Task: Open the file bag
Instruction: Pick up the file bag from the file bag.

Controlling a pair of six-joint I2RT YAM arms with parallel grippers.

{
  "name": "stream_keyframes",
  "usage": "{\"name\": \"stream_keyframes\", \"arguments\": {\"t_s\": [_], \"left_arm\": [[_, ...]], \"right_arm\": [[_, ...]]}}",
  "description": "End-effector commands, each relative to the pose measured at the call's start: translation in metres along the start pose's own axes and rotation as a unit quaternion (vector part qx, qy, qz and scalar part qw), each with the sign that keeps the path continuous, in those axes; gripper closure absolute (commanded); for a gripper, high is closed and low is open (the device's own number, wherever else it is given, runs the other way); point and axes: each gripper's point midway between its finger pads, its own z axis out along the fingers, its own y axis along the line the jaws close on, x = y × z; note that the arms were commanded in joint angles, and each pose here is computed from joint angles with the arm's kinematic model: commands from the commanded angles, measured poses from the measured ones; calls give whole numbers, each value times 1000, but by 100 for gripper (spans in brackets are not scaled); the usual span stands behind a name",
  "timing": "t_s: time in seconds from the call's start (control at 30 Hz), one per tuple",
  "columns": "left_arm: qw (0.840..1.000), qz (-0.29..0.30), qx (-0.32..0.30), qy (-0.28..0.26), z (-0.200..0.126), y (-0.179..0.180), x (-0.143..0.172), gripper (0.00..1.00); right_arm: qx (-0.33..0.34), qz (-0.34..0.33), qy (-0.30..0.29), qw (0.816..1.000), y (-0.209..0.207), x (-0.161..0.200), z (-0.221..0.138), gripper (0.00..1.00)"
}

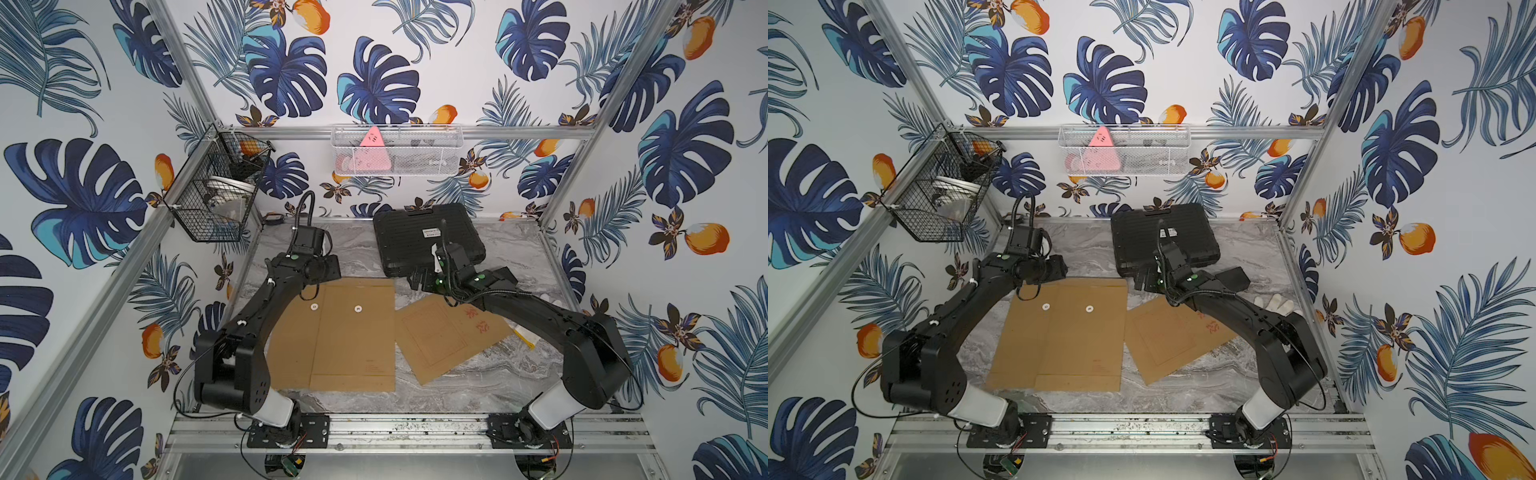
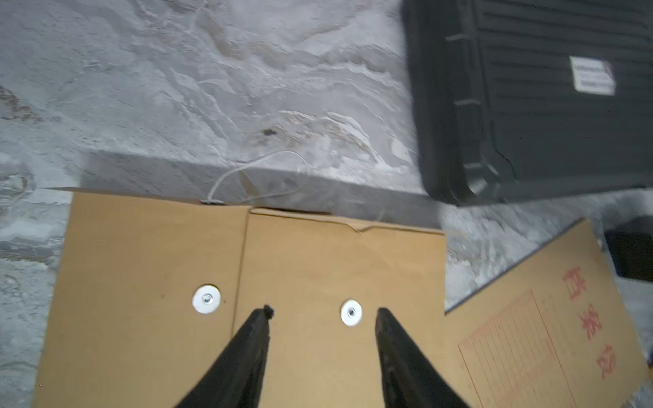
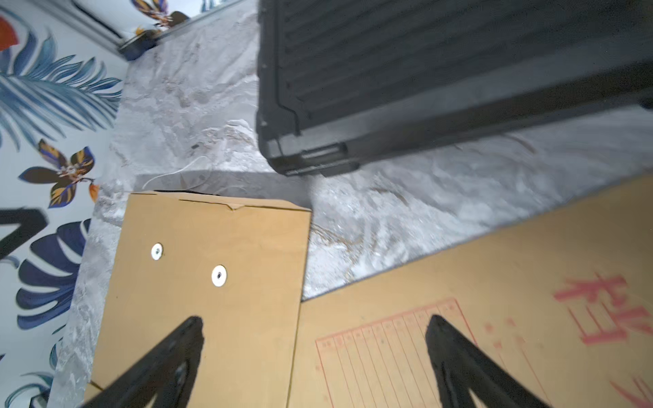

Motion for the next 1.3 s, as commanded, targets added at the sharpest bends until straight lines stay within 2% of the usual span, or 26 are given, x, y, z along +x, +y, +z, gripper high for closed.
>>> {"name": "stream_keyframes", "arguments": {"t_s": [0.0,0.13,0.23,0.33,0.47,0.57,0.7,0.8,1.1,1.27], "left_arm": [[999,16,35,-3,-5,-33,25,42],[993,71,96,5,-3,-93,69,40],[983,126,132,12,6,-135,103,35],[972,163,169,28,18,-173,132,34],[959,207,187,42,36,-213,153,35],[954,218,198,49,51,-234,158,35],[953,231,188,58,72,-245,158,35],[953,244,165,63,89,-247,157,36],[952,264,121,91,131,-248,153,36],[953,258,113,107,145,-242,149,36]], "right_arm": [[47,34,17,998,-28,23,-17,0],[57,27,9,998,-52,44,-40,0],[66,37,9,997,-68,59,-55,0],[65,38,24,997,-77,76,-64,0],[75,30,31,996,-92,92,-70,2],[78,20,25,996,-97,95,-79,5],[95,33,-11,995,-110,88,-94,3],[91,69,-24,993,-120,84,-98,0],[27,194,-8,981,-149,88,-87,0],[0,279,0,960,-170,93,-88,0]]}}
